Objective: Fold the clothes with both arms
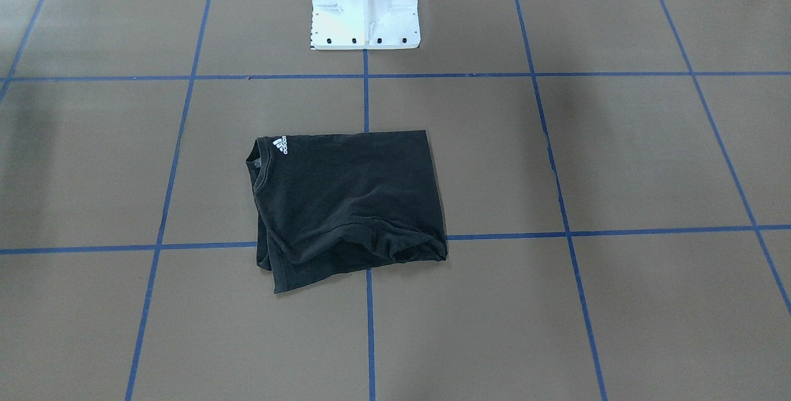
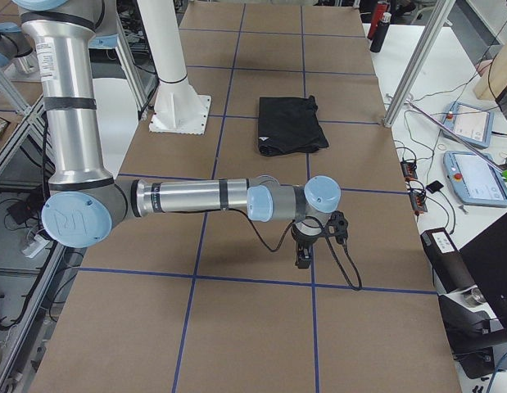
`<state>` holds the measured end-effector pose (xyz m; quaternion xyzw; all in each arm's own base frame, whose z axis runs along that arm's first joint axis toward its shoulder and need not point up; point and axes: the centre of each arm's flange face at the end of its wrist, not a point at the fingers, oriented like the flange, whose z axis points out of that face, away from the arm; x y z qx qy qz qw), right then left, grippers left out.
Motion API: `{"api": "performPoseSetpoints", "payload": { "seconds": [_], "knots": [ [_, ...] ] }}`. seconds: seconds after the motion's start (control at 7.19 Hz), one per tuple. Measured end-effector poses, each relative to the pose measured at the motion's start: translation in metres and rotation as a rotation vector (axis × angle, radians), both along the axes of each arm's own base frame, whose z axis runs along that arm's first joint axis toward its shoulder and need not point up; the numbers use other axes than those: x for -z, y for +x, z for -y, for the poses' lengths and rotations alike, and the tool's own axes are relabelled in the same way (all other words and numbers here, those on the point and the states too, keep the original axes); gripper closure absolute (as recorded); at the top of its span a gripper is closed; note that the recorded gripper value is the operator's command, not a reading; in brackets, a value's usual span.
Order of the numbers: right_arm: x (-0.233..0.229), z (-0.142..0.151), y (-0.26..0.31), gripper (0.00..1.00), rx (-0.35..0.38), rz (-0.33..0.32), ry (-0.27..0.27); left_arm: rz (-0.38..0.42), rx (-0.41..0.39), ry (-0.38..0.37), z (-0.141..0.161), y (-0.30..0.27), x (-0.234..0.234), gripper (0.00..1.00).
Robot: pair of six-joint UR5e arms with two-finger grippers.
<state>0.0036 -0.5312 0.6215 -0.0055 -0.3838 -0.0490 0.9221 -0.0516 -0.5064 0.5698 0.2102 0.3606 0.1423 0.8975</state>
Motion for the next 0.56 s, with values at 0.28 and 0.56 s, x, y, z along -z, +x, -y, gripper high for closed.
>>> {"api": "performPoseSetpoints", "payload": {
  "seconds": [0.28, 0.56],
  "knots": [
    [-0.0007, -0.0008, 0.0, 0.0, 0.0, 0.0, -0.001, 0.0, 0.0, 0.0, 0.0, 0.0, -0.0002, 0.0],
    [0.0006, -0.0015, 0.0009, 0.0, -0.001, 0.0, 0.002, 0.0, 0.0, 0.0, 0.0, 0.0, -0.0001, 0.0]
  ]
}}
